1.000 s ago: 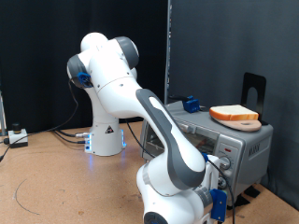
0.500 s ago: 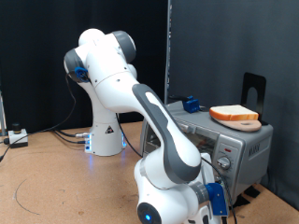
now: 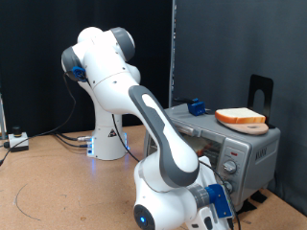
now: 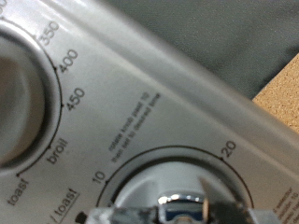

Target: Make a piece of toast with the oven

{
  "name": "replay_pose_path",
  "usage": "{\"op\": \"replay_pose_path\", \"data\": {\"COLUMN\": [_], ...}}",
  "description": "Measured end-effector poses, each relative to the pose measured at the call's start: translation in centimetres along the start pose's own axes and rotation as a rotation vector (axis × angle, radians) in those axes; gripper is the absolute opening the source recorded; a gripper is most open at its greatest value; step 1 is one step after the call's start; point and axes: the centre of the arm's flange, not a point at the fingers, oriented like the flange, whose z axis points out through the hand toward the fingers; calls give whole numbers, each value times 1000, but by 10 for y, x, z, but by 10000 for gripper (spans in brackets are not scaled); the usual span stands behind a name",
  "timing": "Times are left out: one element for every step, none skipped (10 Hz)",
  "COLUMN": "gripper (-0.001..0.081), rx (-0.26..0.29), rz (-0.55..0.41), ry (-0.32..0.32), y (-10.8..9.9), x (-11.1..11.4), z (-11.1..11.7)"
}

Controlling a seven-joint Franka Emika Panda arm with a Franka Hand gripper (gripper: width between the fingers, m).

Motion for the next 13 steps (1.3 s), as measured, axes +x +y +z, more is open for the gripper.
{"op": "replay_pose_path", "data": {"gripper": [95,95,95,95,95,242,399,399,537,693,693,789,789], "rx": [0,0,0,-1,-5,-9,-10,-1,12,12,-16,-51,-72], "rz": [3,4,8,12,9,13,20,36,83,139,198,258,329], "ry": [1,1,1,3,18,33,41,37,14,-24,-82,-138,-175], "y": [0,0,0,0,-4,-9,-15,-21,-27,-33,-38,-43,-47], "x": [0,0,0,0,2,2,2,1,-3,-9,-17,-25,-32], "z": [0,0,0,-1,-11,-22,-31,-39,-48,-60,-73,-88,-101]}}
